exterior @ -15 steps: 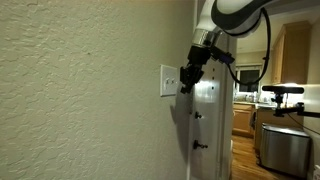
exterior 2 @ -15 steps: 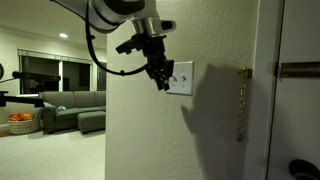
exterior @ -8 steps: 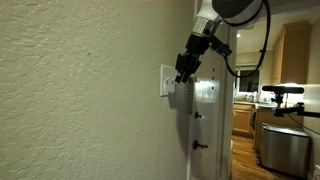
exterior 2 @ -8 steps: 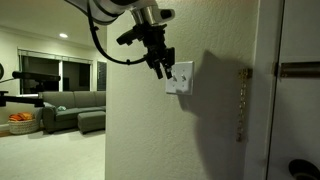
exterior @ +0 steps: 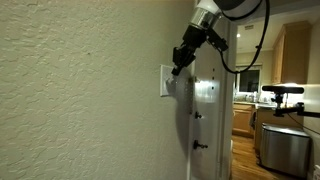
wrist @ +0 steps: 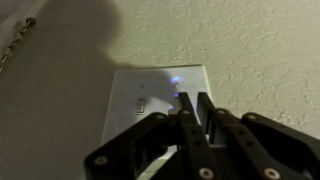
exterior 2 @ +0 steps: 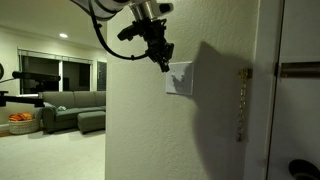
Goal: Flip down the left light switch
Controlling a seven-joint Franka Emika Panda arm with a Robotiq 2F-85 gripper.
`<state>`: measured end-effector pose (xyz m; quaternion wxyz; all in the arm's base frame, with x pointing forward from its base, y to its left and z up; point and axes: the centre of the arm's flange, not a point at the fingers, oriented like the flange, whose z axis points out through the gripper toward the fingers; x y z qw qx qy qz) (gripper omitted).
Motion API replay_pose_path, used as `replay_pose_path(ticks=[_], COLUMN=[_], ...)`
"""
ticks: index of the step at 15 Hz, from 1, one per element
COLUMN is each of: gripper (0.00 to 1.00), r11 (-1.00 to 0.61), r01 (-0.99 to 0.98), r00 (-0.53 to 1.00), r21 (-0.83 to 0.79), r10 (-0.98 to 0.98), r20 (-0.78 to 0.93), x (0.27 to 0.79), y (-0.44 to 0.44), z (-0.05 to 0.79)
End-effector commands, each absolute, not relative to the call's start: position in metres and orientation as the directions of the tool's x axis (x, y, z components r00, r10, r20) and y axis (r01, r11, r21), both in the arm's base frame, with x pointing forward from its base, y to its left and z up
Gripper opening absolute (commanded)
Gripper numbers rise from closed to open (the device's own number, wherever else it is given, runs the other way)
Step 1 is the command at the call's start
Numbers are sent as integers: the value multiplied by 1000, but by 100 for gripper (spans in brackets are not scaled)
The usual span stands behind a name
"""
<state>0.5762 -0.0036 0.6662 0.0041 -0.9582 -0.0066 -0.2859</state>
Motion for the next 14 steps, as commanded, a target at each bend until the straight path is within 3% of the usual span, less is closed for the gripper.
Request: replay_pose_path(ticks=[1, 2, 6, 9, 14], gripper=[24, 28, 27, 14, 8], r11=[-999, -999, -999, -999, -999], r01=[49, 48, 44, 44, 40], r00=[818, 816, 816, 825, 849], r21=[-20, -21, 0, 0, 6], r10=[28, 27, 36, 36, 38], r20=[575, 578, 577, 564, 528], x=[584, 586, 594, 599, 605], y=[-3, -3, -6, -10, -15], z=[670, 670, 667, 660, 638])
